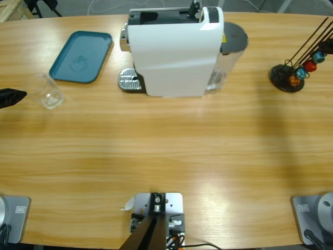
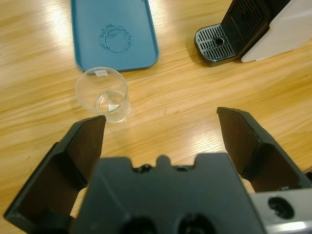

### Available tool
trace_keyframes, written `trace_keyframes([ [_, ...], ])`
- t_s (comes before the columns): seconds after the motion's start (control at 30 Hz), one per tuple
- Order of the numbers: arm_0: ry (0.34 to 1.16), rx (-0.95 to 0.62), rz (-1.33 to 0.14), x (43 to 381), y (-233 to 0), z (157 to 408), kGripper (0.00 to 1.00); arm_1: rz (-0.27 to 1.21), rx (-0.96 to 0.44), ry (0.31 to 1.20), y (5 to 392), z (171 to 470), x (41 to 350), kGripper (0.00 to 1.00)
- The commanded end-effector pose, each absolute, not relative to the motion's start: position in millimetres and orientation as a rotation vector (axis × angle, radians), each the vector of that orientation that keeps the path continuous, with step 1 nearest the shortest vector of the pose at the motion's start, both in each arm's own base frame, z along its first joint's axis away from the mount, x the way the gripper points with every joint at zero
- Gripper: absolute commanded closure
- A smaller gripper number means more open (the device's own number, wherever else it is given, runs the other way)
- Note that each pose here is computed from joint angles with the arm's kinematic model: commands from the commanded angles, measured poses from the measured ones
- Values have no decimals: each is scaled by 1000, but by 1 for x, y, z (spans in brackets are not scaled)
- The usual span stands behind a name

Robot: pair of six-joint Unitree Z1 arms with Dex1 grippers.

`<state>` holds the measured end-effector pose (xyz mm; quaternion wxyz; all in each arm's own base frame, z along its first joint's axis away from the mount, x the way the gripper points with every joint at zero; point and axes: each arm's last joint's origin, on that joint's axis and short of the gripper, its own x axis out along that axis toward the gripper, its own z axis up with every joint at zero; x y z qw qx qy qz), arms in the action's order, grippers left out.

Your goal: Pour coffee

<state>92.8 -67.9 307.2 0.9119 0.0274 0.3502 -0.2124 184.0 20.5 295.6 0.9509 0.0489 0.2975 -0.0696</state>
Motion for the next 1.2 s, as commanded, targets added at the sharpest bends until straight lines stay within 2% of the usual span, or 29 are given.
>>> trace_keyframes([
  [0.03, 770, 80, -444, 94, -71, 294, 4, -180, 91, 656, 18, 278, 191, 199],
  [0.4, 771, 80, -444, 94, -71, 294, 4, -196, 96, 663, 16, 275, 195, 216],
  [0.57, 771, 82, -442, 95, -71, 294, 4, -204, 99, 665, 15, 274, 196, 403],
  [0.67, 772, 80, -441, 95, -71, 294, 4, -209, 102, 668, 14, 273, 196, 412],
  [0.77, 771, 80, -442, 95, -71, 294, 4, -216, 105, 671, 14, 272, 197, 522],
  [0.87, 772, 80, -441, 95, -71, 294, 4, -213, 107, 674, 14, 271, 197, 542],
  [1.03, 773, 82, -440, 95, -71, 294, 4, -206, 109, 682, 14, 270, 199, 884],
  [1.1, 773, 82, -440, 95, -71, 294, 4, -205, 108, 685, 15, 269, 200, 976],
  [1.2, 773, 82, -440, 95, -71, 294, 4, -203, 109, 687, 15, 269, 200, 1000],
])
